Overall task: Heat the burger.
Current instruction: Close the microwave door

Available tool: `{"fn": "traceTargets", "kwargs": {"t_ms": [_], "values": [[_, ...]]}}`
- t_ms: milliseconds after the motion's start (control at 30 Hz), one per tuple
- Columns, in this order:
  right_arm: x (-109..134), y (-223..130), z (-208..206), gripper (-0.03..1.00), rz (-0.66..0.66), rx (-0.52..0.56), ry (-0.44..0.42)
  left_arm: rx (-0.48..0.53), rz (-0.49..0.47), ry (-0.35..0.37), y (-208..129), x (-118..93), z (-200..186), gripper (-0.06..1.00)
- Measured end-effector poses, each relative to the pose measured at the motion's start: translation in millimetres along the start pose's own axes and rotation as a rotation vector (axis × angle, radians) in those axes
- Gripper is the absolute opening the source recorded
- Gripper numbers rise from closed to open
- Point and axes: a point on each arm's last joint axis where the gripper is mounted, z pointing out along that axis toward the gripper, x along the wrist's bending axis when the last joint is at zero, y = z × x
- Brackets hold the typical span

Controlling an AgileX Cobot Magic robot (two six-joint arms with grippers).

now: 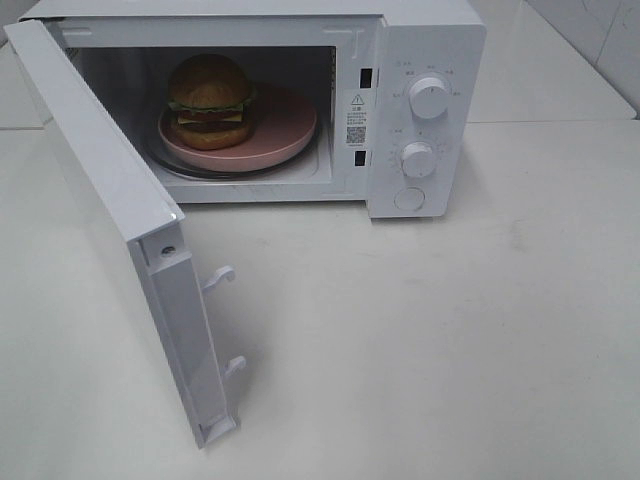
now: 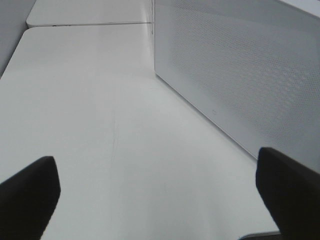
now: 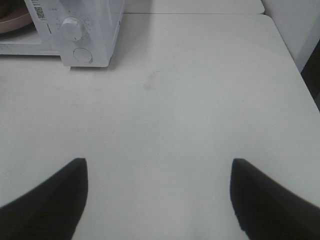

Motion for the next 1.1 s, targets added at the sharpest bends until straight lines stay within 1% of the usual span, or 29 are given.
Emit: {"fn": "traceTargets", "kwargs": {"t_ms": [1100], "values": [[0.0,0.0,0.0,0.76,0.0,0.0,0.0,0.0,0.0,0.001,0.0,0.1,0.0,0.99]]}}
